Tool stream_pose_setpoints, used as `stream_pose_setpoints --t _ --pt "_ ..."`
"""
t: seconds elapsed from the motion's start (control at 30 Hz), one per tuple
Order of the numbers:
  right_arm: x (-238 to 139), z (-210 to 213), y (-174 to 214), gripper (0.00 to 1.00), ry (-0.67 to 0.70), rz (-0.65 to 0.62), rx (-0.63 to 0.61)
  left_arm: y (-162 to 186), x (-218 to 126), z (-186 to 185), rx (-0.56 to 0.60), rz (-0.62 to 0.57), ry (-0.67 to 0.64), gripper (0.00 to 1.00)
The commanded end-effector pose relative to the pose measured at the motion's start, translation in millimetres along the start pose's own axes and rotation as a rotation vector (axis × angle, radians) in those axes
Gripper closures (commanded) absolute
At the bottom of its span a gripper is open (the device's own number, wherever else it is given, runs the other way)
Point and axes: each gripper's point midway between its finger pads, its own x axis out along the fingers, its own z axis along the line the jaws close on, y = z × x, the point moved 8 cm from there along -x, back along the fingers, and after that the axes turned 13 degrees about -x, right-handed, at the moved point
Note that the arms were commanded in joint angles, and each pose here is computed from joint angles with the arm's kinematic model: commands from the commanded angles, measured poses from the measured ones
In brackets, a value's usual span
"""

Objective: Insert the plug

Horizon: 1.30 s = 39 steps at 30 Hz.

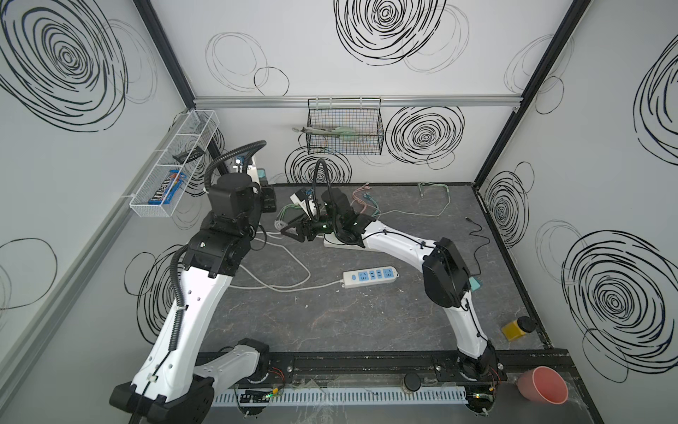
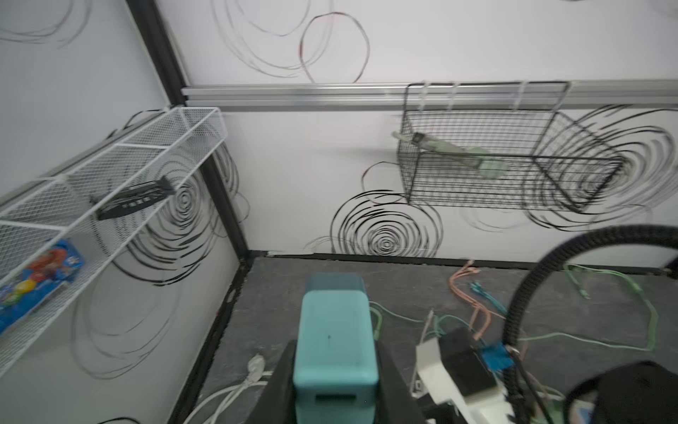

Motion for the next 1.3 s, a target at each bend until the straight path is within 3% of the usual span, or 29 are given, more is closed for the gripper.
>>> stream_pose_setpoints --t 0.0,0.1,0.23,0.43,0.53,0.63,0.8,1.03,1.27 --pt "-32.9 -22.1 -0.6 0.24 0.082 0.038 0.001 18.1 19.1 11.1 0.063 0.029 -0.151 1.0" --pt "-66.4 -32.2 15.2 0.13 0.126 0.062 0.004 36.5 29.1 21.2 0.075 0.048 -0.231 1.0" --pt "-115.5 -40.6 25.5 0.0 0.2 0.061 -0.001 28.0 27.6 51.0 0.028 0.016 -0.312 1.0" --pt "-176.2 -26.4 21.6 0.03 0.316 0.012 -0.087 10.3 17.4 71.9 0.006 -0.047 -0.413 1.0" --pt "-198.6 -17.5 21.0 0.03 0.424 -0.021 -0.132 7.9 15.9 66.7 0.008 -0.05 -0.396 1.0" --pt "-218.0 -10.6 24.3 0.03 0.501 -0.072 -0.149 22.9 23.0 38.5 0.056 0.002 -0.268 1.0" --pt "-246.2 -5.4 32.4 0.03 0.635 -0.133 -0.156 84.6 42.0 -14.1 0.138 0.219 0.082 1.0" --pt "-276.6 -7.4 42.2 0.03 0.806 -0.146 -0.127 157.9 44.8 -58.2 0.351 0.429 0.284 1.0" --pt "-299.9 -14.9 57.8 0.03 0.867 -0.168 -0.026 204.2 28.1 -94.2 0.542 0.522 0.502 1.0"
